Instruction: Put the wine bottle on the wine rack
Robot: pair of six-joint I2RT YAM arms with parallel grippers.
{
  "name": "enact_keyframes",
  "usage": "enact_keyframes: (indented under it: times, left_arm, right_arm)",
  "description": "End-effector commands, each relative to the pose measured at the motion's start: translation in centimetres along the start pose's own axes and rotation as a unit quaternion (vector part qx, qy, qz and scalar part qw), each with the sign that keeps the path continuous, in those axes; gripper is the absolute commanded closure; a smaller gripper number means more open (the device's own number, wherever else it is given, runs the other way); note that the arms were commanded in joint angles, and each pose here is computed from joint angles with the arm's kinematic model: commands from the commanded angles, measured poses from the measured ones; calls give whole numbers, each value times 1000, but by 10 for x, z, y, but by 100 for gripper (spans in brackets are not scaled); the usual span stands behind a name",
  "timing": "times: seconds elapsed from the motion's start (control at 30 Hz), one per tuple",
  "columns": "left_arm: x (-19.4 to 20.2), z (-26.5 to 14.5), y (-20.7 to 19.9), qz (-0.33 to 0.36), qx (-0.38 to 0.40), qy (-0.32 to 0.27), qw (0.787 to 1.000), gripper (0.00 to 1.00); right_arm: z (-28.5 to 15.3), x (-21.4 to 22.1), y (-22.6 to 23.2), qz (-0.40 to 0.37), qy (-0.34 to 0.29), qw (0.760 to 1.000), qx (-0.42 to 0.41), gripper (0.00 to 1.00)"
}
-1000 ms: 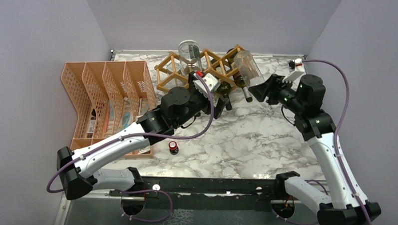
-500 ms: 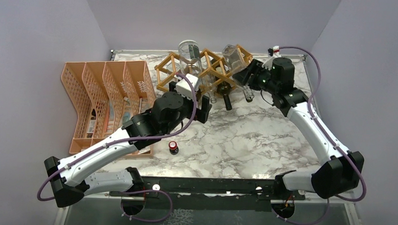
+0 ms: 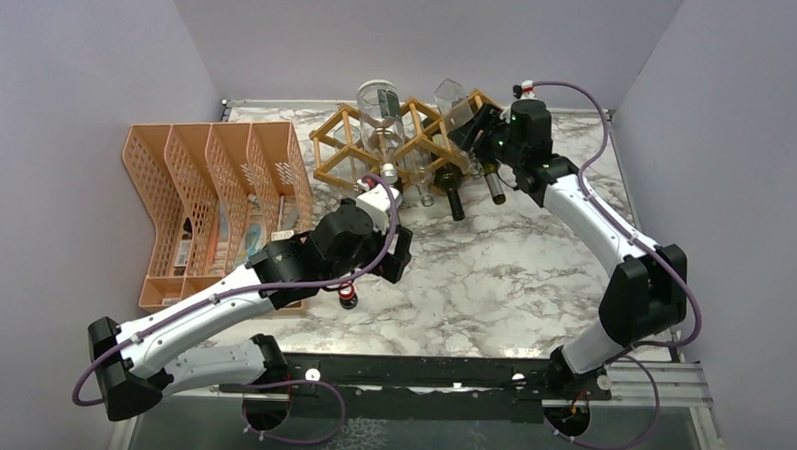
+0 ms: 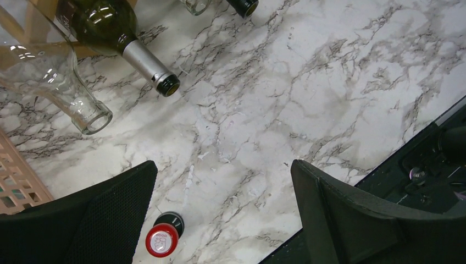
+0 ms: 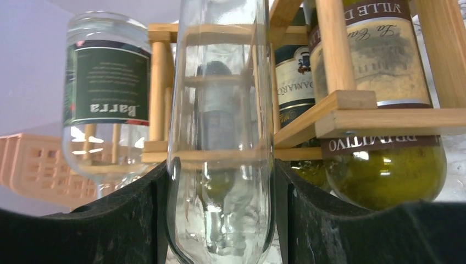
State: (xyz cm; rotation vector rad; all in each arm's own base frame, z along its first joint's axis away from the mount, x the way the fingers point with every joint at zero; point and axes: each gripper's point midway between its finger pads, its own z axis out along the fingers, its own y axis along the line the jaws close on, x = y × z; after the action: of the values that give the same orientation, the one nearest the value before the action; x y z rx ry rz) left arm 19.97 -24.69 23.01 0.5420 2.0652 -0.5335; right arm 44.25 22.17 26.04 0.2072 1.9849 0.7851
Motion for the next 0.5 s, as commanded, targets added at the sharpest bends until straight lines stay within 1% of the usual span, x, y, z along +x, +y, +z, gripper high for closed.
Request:
enact_keyframes:
  times: [0.0,0.17,0.33,0.43,0.47]
  left_arm:
    - [1,-3,-1,8,9,-2,1000,1]
    - [3,6,0,10,-2,9,1000,1]
    - [-1,9,4,10,-18,4,1000,1]
    - [-2,10,5,10,-22,3,1000,1]
    - [-2,10,5,9,-21,4,1000,1]
  right_arm:
    - [10,-36,22,-6,-59,998,-29,99]
    - [21,-29,17,-13,-45,999,-26,90]
    - [30,-23,7,-10,-32,999,-3,81]
    - [35,-17,2,-7,-14,1000,8,68]
    - [35,-15,2,-7,-9,1000,8,65]
